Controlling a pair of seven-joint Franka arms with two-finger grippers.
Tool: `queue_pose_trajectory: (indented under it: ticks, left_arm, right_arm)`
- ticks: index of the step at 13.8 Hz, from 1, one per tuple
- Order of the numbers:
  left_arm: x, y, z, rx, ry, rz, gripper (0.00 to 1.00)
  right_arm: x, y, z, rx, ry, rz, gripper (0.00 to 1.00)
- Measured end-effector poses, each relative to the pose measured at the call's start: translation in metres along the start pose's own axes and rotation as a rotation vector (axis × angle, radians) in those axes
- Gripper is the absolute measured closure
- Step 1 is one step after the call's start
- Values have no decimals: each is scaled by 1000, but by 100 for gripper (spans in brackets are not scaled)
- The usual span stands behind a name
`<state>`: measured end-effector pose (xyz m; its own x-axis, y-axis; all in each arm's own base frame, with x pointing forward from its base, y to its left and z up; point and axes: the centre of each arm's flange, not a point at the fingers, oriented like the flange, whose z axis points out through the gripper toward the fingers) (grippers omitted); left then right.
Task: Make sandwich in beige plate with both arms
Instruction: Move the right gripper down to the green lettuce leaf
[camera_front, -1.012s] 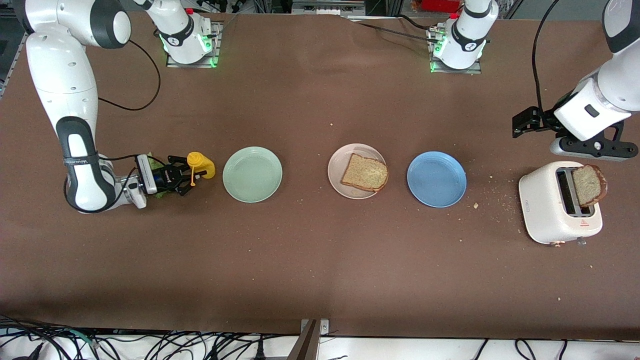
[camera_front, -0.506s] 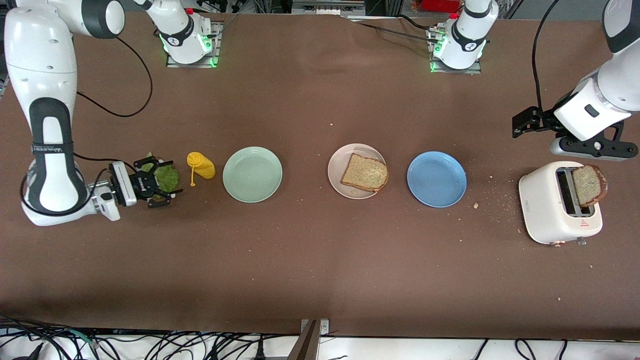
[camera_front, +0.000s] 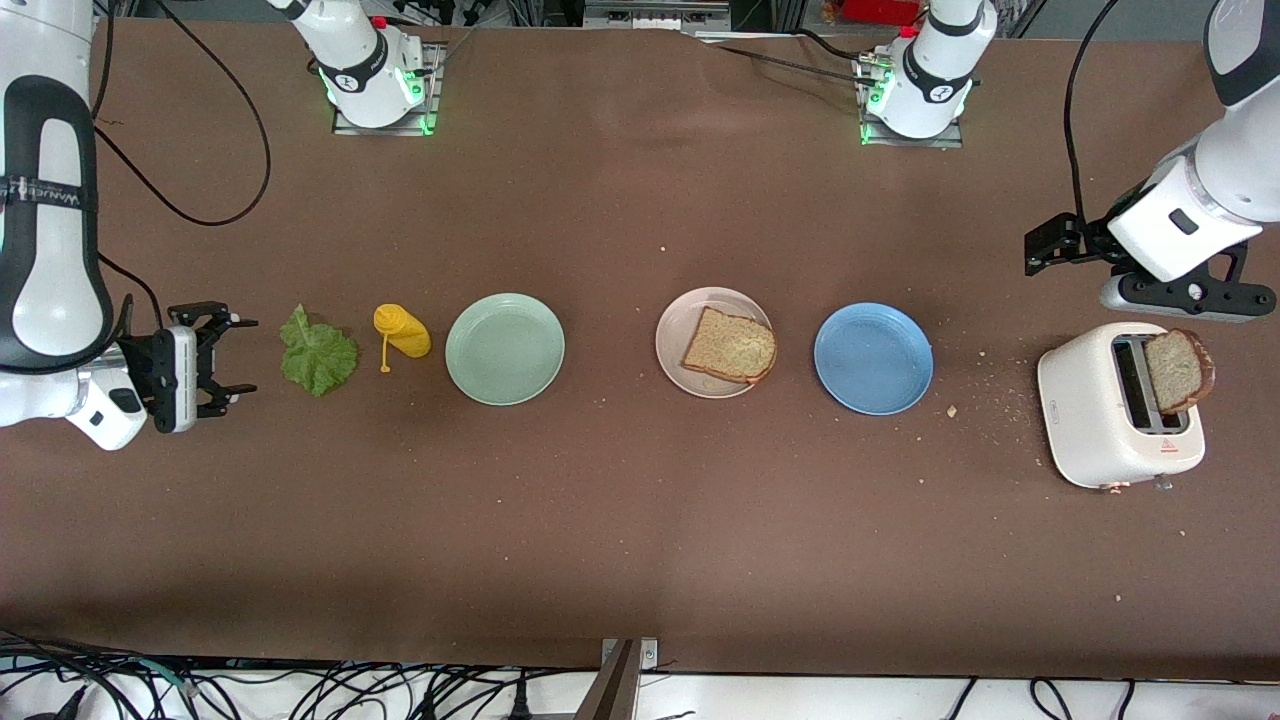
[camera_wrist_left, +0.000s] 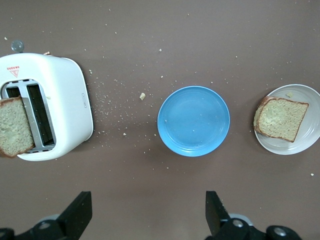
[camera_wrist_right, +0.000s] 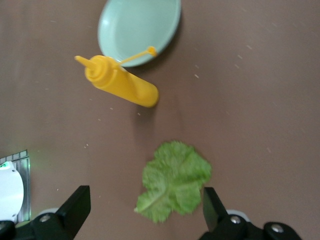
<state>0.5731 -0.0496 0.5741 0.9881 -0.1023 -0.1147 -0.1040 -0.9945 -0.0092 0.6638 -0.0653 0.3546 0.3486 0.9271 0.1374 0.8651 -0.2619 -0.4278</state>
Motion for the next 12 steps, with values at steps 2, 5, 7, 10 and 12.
queue_pose_trajectory:
  ticks: [2, 5, 7, 10, 12]
  left_arm:
    - [0, 0, 0, 0, 0, 0, 0]
    - [0, 0, 0, 0, 0, 0, 0]
    - [0, 0, 0, 0, 0, 0, 0]
    - [2, -2, 2, -1, -2, -3, 0]
    - [9, -6, 1, -5, 13, -8, 0]
  right_arm:
    - [20, -14, -16, -70, -91, 190, 0]
    - [30, -19, -15, -164, -135, 453, 0]
    - [24, -13, 0, -221, -164, 610, 0]
    - [29, -9, 31, -302, -180, 880, 0]
    - [38, -7, 57, -349, -147, 1067, 0]
